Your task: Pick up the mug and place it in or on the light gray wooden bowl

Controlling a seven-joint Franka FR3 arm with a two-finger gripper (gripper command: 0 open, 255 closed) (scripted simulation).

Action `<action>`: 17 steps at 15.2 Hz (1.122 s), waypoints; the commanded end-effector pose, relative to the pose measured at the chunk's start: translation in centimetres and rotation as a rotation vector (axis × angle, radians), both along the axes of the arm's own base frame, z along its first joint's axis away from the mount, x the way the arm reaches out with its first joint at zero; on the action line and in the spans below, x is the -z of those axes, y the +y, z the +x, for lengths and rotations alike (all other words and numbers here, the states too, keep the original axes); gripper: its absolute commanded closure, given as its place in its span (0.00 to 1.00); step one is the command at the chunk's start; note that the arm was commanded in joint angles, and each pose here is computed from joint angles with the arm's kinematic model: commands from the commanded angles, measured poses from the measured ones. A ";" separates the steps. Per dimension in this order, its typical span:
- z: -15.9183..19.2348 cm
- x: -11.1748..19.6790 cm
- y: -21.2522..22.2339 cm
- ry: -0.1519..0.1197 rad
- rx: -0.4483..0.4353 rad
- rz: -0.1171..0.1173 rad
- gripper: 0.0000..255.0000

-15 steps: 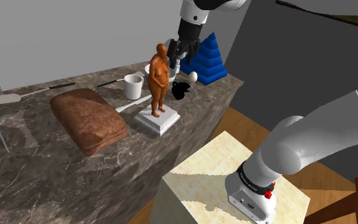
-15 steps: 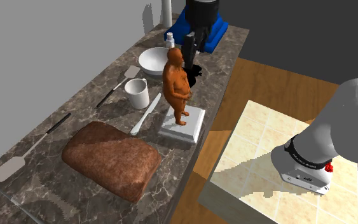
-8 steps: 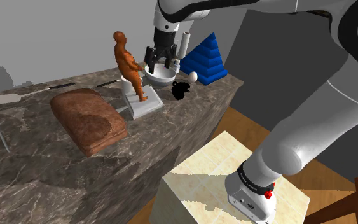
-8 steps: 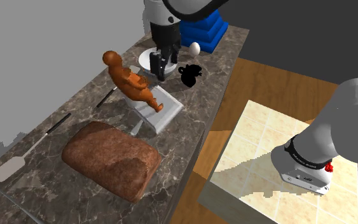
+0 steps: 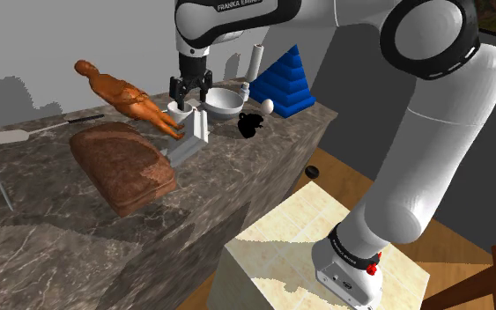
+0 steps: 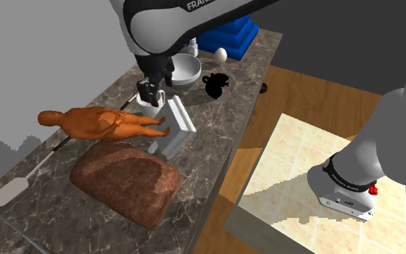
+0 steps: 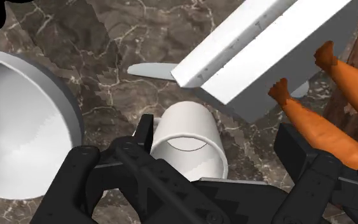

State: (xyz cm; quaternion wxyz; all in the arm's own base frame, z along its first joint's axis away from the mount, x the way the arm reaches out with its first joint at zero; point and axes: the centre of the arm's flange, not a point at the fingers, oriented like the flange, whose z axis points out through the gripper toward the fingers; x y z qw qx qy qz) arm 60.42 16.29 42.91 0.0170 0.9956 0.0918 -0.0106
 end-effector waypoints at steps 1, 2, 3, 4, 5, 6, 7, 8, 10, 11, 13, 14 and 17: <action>1.9 1.4 1.0 0.005 -0.012 -0.007 0.00; 2.9 2.1 1.7 0.008 -0.018 -0.010 0.00; 3.9 2.8 2.3 0.010 -0.024 -0.013 0.00; 4.9 3.5 2.9 0.013 -0.031 -0.017 0.00; 5.7 4.2 3.4 0.015 -0.036 -0.020 0.00; 5.7 4.7 3.4 0.015 -0.036 -0.020 0.00; 5.7 5.2 3.4 0.015 -0.036 -0.020 0.00; 5.7 5.7 3.3 0.015 -0.036 -0.020 0.00; 5.6 6.8 3.3 0.015 -0.036 -0.020 0.00; 5.6 7.3 3.2 0.015 -0.036 -0.020 0.00; 5.6 8.1 3.2 0.015 -0.036 -0.019 0.00; 5.6 8.1 3.2 0.015 -0.036 -0.019 0.00; 5.6 8.1 3.2 0.015 -0.036 -0.020 0.00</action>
